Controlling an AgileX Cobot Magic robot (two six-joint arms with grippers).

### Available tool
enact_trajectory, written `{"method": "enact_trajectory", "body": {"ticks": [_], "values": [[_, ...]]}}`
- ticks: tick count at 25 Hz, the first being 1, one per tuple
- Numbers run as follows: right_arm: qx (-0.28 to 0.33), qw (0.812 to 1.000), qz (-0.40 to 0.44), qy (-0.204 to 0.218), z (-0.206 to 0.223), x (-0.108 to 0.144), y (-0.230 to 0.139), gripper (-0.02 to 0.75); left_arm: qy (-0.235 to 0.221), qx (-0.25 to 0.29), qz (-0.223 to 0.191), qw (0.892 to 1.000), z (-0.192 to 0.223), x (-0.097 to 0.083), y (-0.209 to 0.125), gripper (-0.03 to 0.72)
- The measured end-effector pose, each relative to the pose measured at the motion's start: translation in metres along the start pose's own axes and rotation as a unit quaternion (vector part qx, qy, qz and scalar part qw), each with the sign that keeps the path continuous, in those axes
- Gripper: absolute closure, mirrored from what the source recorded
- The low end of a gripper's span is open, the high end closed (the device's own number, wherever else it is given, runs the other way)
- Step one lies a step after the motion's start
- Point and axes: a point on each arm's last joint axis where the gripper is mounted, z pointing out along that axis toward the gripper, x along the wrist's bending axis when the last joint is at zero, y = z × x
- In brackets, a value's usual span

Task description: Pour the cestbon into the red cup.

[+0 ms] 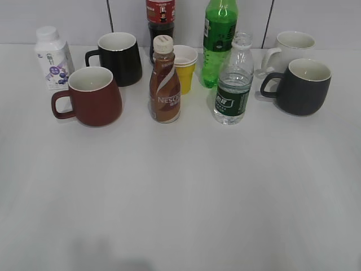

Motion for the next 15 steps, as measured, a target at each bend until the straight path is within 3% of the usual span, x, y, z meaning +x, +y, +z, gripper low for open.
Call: {"method": "enact_trajectory", "body": {"ticks": [15], "values": [[0.0, 1.0, 0.0, 0.0, 0.0, 0.0, 0.0, 0.174, 0.0, 0.0, 0.0, 1.0, 0.0, 0.0, 0.0, 0.442]]}}
